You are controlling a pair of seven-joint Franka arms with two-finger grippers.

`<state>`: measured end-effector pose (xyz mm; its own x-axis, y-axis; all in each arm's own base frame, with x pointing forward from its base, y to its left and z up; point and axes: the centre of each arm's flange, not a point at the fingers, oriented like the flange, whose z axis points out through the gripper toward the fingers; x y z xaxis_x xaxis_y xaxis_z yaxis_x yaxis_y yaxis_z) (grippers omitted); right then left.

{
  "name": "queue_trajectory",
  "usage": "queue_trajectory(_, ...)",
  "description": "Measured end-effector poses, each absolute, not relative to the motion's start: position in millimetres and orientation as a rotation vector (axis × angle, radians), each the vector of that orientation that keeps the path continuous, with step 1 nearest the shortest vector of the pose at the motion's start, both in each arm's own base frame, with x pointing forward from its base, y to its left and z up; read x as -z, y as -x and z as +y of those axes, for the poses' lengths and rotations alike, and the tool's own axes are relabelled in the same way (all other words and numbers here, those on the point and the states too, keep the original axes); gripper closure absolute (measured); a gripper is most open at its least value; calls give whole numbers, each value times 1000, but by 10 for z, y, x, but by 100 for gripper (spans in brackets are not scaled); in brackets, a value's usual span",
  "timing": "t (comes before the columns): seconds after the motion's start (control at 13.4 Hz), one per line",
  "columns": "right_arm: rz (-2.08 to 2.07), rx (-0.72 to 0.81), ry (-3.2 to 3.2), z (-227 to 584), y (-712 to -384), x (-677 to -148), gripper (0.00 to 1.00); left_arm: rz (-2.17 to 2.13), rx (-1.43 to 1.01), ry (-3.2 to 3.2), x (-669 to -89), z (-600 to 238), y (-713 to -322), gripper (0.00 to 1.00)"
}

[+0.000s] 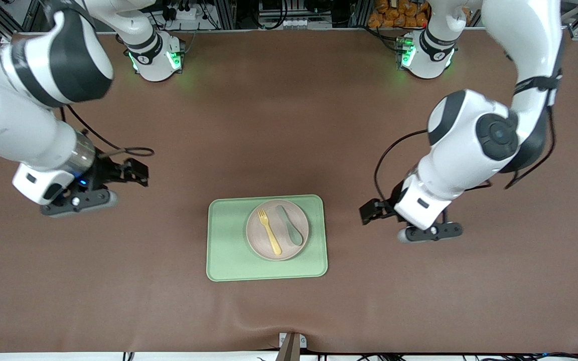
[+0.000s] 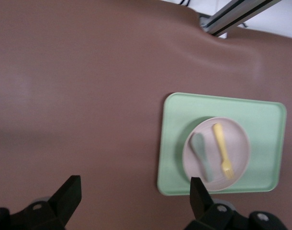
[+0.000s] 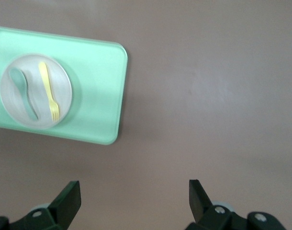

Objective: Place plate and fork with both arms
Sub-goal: 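Move the right gripper over the yellow fork while the left gripper retracts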

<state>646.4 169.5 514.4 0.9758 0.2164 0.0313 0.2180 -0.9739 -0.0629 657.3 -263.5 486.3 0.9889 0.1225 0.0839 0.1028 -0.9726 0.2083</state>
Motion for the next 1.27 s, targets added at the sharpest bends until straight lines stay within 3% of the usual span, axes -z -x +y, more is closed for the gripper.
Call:
queue_trajectory(0.45, -462, 139, 2970, 2801, -6699, -3909, 0, 68, -15, -3060, -5547, -1859, -6264, 0)
queue_trajectory(0.82, -511, 174, 2959, 3113, -6749, -3225, 0, 3, 128, -3169, -5905, -1355, -5869, 0)
queue_trajectory(0.97, -521, 210, 2942, 3335, -6704, -3023, 6, -7, 118, -3195, -6098, -1122, -5667, 0)
queue_trajectory(1.12, -518, 255, 2943, 3645, -6630, -2829, 20, -57, 103, -3201, -6364, -814, -5446, 0)
queue_trajectory(1.19, -531, 271, 2951, 3779, -6612, -2753, 20, -67, 102, -3202, -6484, -694, -5336, 0)
queue_trajectory(1.27, -543, 281, 2956, 3886, -6605, -2687, 27, -69, 99, -3202, -6582, -617, -5244, 0)
